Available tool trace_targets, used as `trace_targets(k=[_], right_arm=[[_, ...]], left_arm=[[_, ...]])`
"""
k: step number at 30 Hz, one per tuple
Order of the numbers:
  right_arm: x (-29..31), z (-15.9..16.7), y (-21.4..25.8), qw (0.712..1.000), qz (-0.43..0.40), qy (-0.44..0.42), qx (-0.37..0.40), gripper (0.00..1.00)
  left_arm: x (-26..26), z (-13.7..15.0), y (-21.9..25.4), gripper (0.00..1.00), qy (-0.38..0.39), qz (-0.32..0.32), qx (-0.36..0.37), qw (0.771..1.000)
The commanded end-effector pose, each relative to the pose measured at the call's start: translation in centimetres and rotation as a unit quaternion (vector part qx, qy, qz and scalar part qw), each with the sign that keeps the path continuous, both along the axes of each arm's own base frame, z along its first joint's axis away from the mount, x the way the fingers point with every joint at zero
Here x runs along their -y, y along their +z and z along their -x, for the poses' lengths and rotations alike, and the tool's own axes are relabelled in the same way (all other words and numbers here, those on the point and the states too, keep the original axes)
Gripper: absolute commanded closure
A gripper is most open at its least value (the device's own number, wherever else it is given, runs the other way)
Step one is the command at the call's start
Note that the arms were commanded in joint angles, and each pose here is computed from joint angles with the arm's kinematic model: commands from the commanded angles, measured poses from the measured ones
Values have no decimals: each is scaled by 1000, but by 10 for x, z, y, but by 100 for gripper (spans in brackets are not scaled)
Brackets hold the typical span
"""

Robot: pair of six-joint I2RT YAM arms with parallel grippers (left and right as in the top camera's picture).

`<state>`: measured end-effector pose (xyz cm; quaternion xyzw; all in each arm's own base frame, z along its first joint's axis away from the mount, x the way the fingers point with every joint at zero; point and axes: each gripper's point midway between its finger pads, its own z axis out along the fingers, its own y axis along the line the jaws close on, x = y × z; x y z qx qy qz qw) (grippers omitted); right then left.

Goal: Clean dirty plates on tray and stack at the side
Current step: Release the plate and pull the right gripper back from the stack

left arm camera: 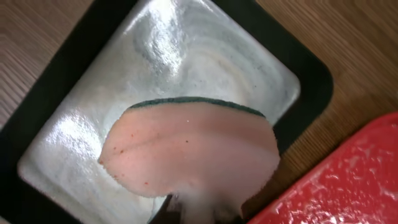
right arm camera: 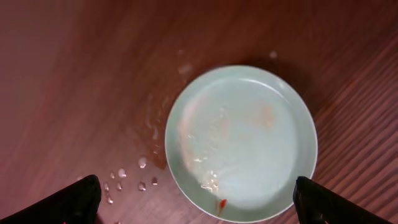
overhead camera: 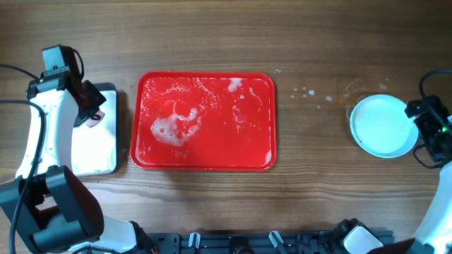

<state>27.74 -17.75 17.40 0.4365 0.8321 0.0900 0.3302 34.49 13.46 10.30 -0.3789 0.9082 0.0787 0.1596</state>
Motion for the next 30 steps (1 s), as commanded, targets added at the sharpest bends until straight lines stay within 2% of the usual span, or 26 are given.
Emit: trace_targets(k=[1, 3, 6, 8, 9, 10, 15, 18, 20, 25, 30], right_arm=[[-2, 1, 6, 1000, 5, 11, 1, 0], [-4, 3, 2, 1000, 3, 18, -7, 0], [-6, 4, 0, 1000, 1, 22, -13, 0], [-7, 4, 0, 1000, -1, 23, -13, 0], [-7, 4, 0, 1000, -1, 24, -13, 0], [-10, 4, 0, 999, -3, 31, -13, 0], [-23, -1, 5, 997, -12, 73, 9, 1], [-44, -5, 19, 989, -18, 139, 47, 0], [-62, -5, 36, 977, -5, 197, 78, 1], [-85, 14, 76, 962, 46, 254, 95, 1], [-112, 37, 116, 950, 90, 277, 113, 1]], left_arm=[[-16, 12, -15, 87, 36, -14, -13, 999], [-19, 16, -22, 84, 45, -12, -14, 999], [-25, 26, -31, 70, 62, -9, -20, 998], [-27, 30, -35, 38, 68, -7, -24, 997], [-27, 30, -35, 16, 68, -7, -24, 997], [-27, 29, -35, 0, 68, -6, -22, 997], [-14, 18, -22, 0, 44, 5, 2, 999], [1, 5, 12, 0, 4, -13, 44, 999], [19, -2, 50, 0, -22, -25, 98, 995], [51, 3, 112, 0, -64, -40, 187, 979], [61, 6, 130, 0, -72, -40, 216, 973]])
